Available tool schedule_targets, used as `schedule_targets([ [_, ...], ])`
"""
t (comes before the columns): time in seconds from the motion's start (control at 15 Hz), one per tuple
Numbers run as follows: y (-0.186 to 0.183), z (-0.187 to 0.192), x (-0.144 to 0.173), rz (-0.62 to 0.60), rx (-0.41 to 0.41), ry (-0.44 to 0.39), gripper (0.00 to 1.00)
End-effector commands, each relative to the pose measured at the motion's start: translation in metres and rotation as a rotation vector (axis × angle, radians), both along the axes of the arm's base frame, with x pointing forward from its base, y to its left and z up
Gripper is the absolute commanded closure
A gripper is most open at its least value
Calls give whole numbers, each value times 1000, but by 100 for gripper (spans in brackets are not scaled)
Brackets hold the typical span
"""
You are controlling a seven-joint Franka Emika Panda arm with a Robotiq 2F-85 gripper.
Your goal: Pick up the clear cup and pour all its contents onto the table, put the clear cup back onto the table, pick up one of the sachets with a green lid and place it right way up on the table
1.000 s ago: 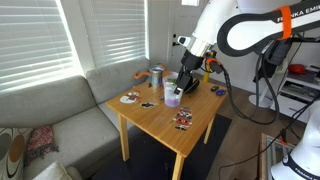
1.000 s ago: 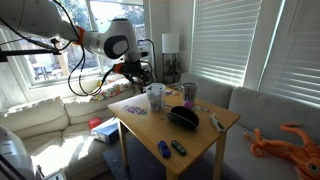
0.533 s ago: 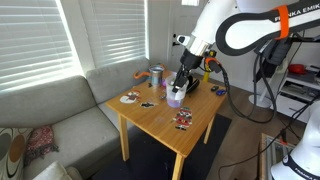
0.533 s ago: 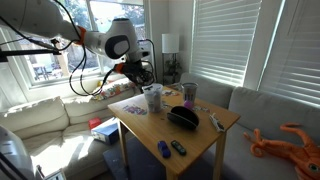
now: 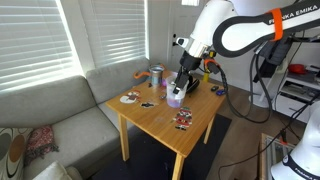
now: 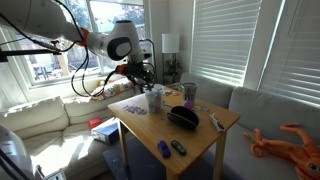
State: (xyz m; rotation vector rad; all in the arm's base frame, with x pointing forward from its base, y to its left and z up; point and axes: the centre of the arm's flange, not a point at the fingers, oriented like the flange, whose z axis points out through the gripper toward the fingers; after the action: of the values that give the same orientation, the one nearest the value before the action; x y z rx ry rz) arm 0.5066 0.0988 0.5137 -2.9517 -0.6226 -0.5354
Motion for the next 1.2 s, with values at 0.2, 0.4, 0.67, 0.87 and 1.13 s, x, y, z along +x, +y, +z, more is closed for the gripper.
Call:
schedule_targets([
  [0.2, 1, 1, 6, -7, 25, -21, 1],
  [0.4, 0, 7, 5, -10, 24, -42, 0],
  [0.67, 6, 5, 7, -8, 56, -45, 2],
  [0.87, 9, 3, 7, -9, 76, -38, 9],
  [1.13, 7, 0, 7, -17, 70, -14, 42],
])
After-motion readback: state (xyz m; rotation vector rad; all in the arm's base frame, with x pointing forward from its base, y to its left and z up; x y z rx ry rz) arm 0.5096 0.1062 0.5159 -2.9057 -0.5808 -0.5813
